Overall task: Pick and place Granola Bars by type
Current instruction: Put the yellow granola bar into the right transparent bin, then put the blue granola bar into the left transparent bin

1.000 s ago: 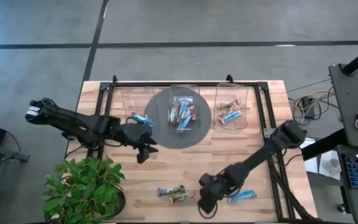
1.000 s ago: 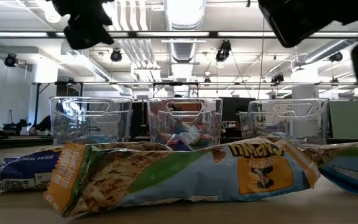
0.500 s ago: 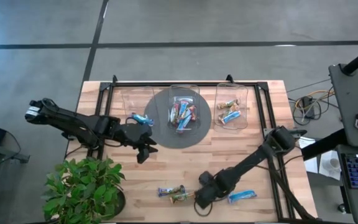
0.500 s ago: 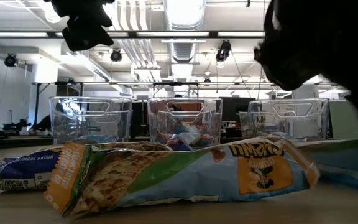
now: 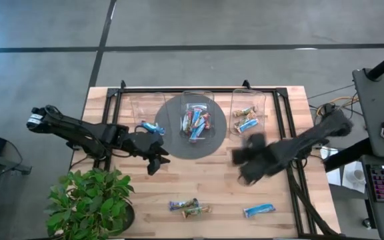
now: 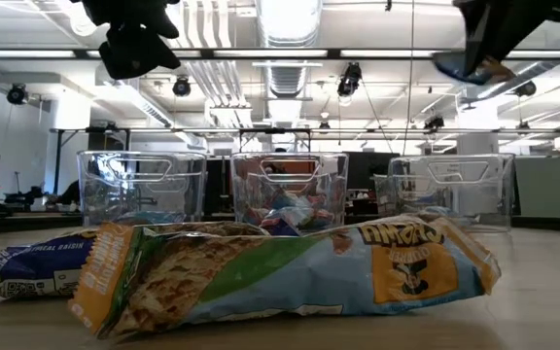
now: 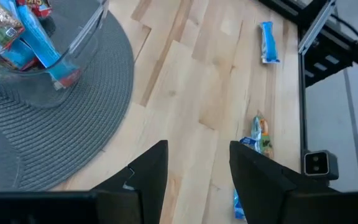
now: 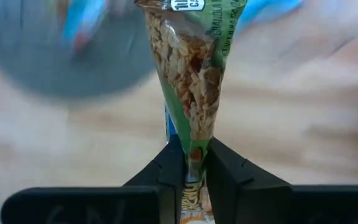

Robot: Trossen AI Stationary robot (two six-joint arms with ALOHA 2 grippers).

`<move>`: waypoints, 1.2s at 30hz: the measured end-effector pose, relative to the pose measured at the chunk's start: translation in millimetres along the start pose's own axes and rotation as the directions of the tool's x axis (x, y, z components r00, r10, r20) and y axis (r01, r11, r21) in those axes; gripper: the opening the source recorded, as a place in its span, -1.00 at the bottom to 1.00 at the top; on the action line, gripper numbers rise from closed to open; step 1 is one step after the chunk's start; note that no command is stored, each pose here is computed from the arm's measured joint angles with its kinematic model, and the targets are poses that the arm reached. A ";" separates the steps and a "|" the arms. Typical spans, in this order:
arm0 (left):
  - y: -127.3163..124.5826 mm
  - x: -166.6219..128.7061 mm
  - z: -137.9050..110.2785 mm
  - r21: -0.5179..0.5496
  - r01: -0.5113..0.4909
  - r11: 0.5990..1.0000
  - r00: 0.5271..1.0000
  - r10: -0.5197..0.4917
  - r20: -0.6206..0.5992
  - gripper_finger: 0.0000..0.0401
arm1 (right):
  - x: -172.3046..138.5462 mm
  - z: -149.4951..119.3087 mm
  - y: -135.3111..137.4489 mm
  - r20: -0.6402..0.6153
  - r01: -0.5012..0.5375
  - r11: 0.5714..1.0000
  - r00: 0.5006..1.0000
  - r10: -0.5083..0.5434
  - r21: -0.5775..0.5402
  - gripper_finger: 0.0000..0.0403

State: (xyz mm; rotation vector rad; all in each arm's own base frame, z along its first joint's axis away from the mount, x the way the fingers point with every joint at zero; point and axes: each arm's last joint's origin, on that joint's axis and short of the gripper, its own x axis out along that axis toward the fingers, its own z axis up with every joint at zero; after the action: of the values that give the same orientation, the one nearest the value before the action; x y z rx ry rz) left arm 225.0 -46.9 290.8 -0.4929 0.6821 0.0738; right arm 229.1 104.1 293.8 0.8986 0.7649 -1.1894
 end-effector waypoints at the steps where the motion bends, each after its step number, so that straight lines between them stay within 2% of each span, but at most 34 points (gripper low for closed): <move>1: -0.2 0.0 0.3 -0.005 0.003 1.000 1.000 -0.003 0.004 -0.23 | -2.1 11.9 -8.6 0.028 0.001 1.000 1.000 -0.002 0.027 -0.79; 5: -0.3 0.2 0.3 -0.016 0.003 1.000 1.000 -0.003 0.004 -0.23 | 8.3 56.1 -34.9 0.057 0.021 0.996 0.998 -0.025 0.084 -0.79; 11: -0.3 0.3 0.3 -0.021 0.003 1.000 1.000 -0.003 0.004 -0.23 | 48.9 106.0 -56.0 0.090 0.014 0.994 0.996 -0.024 0.105 -0.72; 14: -0.2 0.4 0.3 -0.055 0.003 0.998 1.000 -0.003 0.004 -0.23 | 73.9 124.5 -63.5 0.032 -0.006 0.993 0.999 0.002 0.120 -0.62; 17: -0.1 0.4 0.2 -0.096 0.002 0.995 1.000 -0.002 0.004 -0.23 | 93.6 130.9 -67.9 -0.051 -0.029 0.991 0.998 0.036 0.128 -0.44; 21: 1.3 1.9 -2.1 -0.149 -0.003 0.989 1.000 0.003 -0.004 -0.23 | 99.3 127.5 -65.0 -0.062 -0.055 0.992 0.996 0.062 0.112 -0.14; 25: 3.2 6.3 -10.2 -0.156 -0.013 0.988 1.000 0.009 -0.029 -0.23 | 87.2 112.2 -44.6 -0.042 -0.231 0.973 0.972 0.230 -0.020 0.09; 29: -4.8 10.3 -20.6 -0.027 0.045 0.999 0.999 -0.046 -0.029 -0.23 | 62.3 87.9 -22.8 -0.040 -0.366 0.914 0.930 0.365 -0.174 0.21; 33: -18.1 14.7 -27.8 0.149 0.118 0.982 0.993 -0.115 -0.024 -0.23 | 38.0 52.4 -6.5 -0.097 -0.438 0.841 0.897 0.430 -0.318 0.25; 36: -23.0 22.6 -28.6 0.187 0.124 0.975 0.992 -0.119 -0.034 -0.24 | 24.9 26.2 4.4 -0.125 -0.458 0.801 0.886 0.446 -0.386 0.25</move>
State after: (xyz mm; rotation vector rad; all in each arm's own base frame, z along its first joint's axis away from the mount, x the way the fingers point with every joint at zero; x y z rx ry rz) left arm 230.9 -82.4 267.2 -0.3526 0.6724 -0.1111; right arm 239.6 70.5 284.6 0.6933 0.7308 -0.5608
